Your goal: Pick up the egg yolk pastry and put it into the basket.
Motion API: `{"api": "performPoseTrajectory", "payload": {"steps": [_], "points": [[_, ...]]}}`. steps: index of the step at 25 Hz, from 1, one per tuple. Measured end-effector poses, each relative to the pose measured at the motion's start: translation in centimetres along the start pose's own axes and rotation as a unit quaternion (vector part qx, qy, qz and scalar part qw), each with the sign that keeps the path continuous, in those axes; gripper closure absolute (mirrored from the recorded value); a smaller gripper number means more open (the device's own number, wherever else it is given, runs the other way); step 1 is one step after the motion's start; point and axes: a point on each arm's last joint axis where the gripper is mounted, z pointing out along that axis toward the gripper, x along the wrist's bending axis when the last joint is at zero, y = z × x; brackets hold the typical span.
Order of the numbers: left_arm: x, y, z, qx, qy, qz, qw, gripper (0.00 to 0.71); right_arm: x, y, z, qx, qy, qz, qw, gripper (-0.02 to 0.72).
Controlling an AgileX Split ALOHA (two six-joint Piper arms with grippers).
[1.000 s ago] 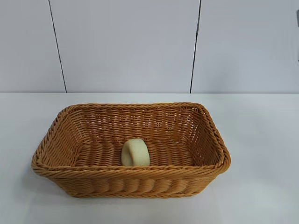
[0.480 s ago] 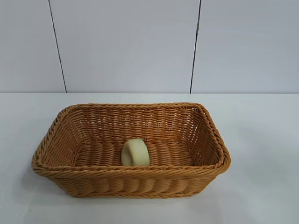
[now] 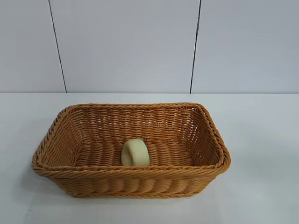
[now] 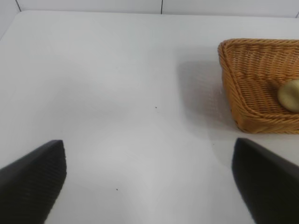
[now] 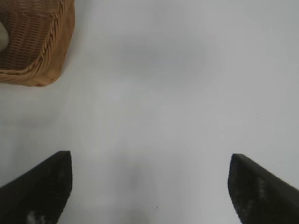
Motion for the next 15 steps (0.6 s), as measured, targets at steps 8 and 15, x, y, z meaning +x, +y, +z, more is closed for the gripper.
{"api": "performPoseTrajectory", "payload": {"steps": [8, 15], "points": [[0.0, 0.0, 0.0, 0.0, 0.0, 0.0, 1.0, 0.018, 0.0, -2.1, -3.2, -0.122, -0.017, 0.014, 0.992, 0.059], [0.0, 0.0, 0.0, 0.0, 0.0, 0.0, 1.0, 0.018, 0.1, -2.8, -4.0, -0.154, -0.025, 0.021, 0.987, 0.059]]}}
